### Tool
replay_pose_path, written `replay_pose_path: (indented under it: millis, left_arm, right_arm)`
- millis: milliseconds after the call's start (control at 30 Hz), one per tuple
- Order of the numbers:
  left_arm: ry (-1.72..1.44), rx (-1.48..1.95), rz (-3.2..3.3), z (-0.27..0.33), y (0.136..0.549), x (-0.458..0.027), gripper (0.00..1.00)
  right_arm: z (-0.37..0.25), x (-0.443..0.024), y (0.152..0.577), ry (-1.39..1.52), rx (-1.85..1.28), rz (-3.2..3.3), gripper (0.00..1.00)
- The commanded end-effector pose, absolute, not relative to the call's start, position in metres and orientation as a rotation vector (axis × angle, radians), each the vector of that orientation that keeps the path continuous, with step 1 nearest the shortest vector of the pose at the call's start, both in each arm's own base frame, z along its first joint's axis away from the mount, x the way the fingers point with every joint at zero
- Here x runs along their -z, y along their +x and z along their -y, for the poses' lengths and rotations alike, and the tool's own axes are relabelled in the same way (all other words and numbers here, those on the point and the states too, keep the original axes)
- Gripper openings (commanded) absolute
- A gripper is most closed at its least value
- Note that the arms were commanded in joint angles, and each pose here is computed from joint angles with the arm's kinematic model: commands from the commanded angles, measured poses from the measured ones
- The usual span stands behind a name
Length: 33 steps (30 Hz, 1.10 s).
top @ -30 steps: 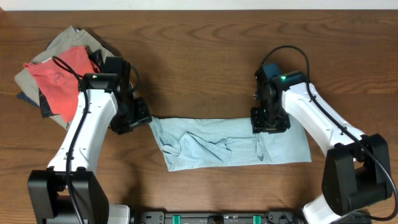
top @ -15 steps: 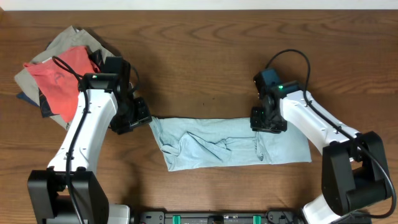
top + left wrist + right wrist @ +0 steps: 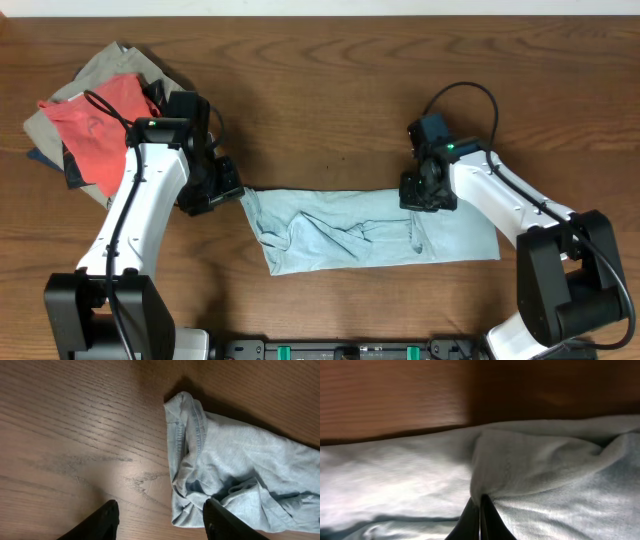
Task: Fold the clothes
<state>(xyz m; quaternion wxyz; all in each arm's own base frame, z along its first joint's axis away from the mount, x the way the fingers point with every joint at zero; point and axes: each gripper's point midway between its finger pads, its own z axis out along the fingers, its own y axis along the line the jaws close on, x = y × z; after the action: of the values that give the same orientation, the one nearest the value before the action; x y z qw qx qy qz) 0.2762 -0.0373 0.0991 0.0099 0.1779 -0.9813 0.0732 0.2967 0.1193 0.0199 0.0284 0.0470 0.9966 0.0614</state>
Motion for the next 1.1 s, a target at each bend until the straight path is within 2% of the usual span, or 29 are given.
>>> replay_pose_path:
  millis: [0,333,400,467,500,567,600,767,933,1067]
  left_arm:
    - [0.546,-0.218,3.075,0.035,0.277,-0.101,0.56]
    - [0.546,-0.218,3.075,0.035,0.277,-0.101,0.56]
    - [0.546,-0.218,3.075,0.035,0.277,-0.101,0.56]
    - [0.546,-0.217,3.071,0.035,0.276,-0.101,0.56]
    - [0.546,-0.216,3.068,0.035,0.275,-0.101,0.56]
    - [0.546,-0.214,3.064,0.035,0.274,-0.101,0.57]
    - [0.546,-0.213,3.06,0.035,0.273,-0.101,0.61]
    - [0.528,-0.213,3.03,0.036,0.264,-0.096,0.68]
    - [0.44,-0.31,2.97,0.048,0.247,-0.081,0.7]
    - [0.433,-0.368,2.932,0.056,0.233,-0.057,0.72]
  right_arm:
    - [-0.141,-0.033,0.306,-0.004,-0.292,-3.039,0.01]
    - [-0.155,-0.036,0.31,-0.079,-0.34,-3.004,0.01]
    - [-0.156,-0.036,0.314,-0.081,-0.347,-2.989,0.11]
    - [-0.157,-0.036,0.314,-0.082,-0.347,-2.987,0.27]
    - [-0.156,-0.036,0.313,-0.083,-0.345,-2.991,0.31]
    - [-0.155,-0.035,0.309,-0.098,-0.343,-3.008,0.33]
    - [-0.154,-0.035,0.307,-0.121,-0.337,-3.014,0.35]
    - [-0.144,-0.059,0.308,-0.122,-0.296,-2.988,0.39]
    - [-0.121,-0.098,0.317,-0.06,-0.217,-2.902,0.48]
    - [-0.101,-0.108,0.315,0.001,-0.159,-2.889,0.5]
